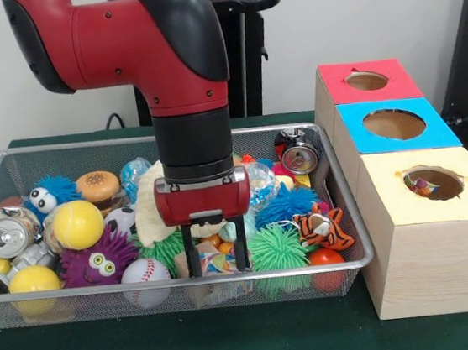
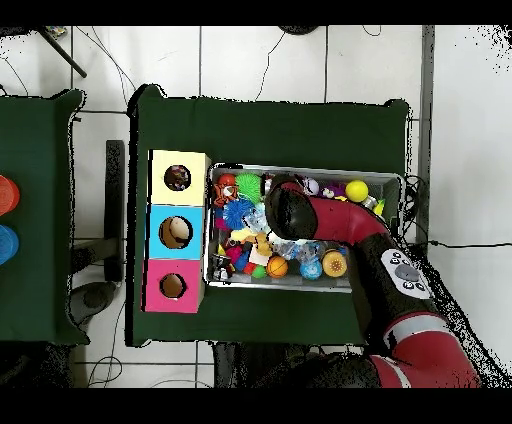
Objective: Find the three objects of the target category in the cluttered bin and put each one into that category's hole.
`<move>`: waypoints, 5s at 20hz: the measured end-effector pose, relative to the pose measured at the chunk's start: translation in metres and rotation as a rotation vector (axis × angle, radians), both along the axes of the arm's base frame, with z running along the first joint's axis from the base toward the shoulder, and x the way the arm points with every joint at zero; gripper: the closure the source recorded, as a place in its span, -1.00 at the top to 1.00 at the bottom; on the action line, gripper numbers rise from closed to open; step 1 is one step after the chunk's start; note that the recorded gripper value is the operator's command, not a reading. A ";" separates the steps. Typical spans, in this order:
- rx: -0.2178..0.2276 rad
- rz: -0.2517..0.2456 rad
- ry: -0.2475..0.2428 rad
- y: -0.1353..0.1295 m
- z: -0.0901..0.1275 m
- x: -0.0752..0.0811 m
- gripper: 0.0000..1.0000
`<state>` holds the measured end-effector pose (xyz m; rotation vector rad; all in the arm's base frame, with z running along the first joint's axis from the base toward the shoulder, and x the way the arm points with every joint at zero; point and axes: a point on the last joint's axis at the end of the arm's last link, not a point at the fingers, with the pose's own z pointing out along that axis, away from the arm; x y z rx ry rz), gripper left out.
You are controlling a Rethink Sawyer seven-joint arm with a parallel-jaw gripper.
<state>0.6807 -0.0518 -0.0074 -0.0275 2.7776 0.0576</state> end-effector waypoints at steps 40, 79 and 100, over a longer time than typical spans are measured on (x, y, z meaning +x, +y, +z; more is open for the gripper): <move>0.025 0.053 -0.010 0.020 -0.007 0.000 1.00; 0.033 0.049 -0.006 0.018 -0.012 -0.004 1.00; 0.049 0.011 0.012 0.000 -0.031 -0.009 1.00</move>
